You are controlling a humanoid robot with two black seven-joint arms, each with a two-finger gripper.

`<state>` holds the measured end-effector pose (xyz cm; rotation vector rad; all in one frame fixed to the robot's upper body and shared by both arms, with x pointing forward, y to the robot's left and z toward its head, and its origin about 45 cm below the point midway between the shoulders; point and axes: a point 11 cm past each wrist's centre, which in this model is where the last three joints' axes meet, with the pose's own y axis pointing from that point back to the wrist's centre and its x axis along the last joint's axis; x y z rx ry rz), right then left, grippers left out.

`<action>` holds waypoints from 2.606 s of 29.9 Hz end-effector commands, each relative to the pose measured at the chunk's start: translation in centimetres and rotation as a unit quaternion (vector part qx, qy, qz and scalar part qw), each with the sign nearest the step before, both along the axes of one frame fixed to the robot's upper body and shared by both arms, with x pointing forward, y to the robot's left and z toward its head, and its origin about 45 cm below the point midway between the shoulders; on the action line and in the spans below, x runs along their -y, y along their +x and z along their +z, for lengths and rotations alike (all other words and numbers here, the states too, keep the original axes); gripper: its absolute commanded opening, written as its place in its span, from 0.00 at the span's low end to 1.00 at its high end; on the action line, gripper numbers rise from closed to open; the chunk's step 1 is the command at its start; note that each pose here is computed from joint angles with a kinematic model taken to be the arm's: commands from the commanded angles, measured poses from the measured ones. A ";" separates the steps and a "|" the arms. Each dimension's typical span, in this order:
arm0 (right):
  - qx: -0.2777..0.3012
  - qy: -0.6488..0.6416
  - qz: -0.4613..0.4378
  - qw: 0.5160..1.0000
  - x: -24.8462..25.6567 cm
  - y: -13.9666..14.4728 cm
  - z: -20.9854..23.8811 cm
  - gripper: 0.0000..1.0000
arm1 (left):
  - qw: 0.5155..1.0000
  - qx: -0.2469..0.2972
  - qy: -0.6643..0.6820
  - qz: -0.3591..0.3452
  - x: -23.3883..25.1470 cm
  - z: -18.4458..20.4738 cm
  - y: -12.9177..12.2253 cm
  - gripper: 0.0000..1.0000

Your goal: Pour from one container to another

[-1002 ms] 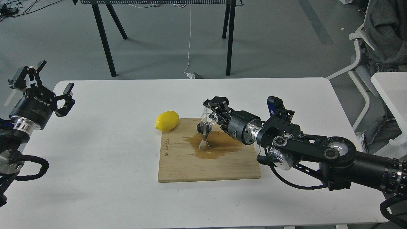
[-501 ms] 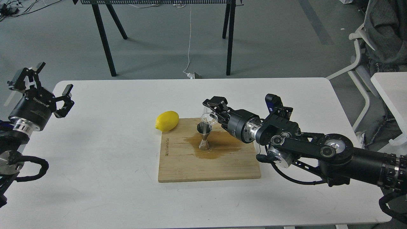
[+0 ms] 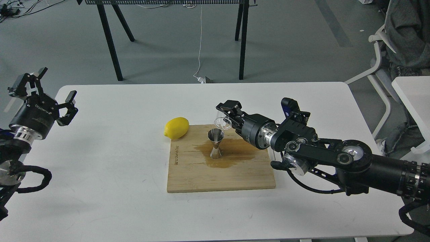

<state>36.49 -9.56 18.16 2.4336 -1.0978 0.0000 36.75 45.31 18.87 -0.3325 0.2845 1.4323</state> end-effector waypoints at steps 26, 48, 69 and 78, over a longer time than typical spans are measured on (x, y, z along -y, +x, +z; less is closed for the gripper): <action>0.025 -0.026 0.037 0.999 -1.7 -0.4 -0.2 0.40 | 1.000 -0.005 0.004 0.009 -0.6 -0.3 -0.2 0.98; 0.064 -0.079 0.089 0.991 -3.0 -0.7 -0.4 0.40 | 1.000 -0.009 0.007 0.018 -1.2 -0.6 -0.3 0.98; 0.086 -0.106 0.109 0.985 -2.7 -0.6 -0.4 0.40 | 1.000 -0.010 0.007 0.018 -1.2 -0.6 -0.4 0.98; 0.090 -0.115 0.102 0.984 -1.9 0.0 -0.1 0.40 | 1.000 -0.010 0.007 0.018 -1.2 -0.6 -0.4 0.98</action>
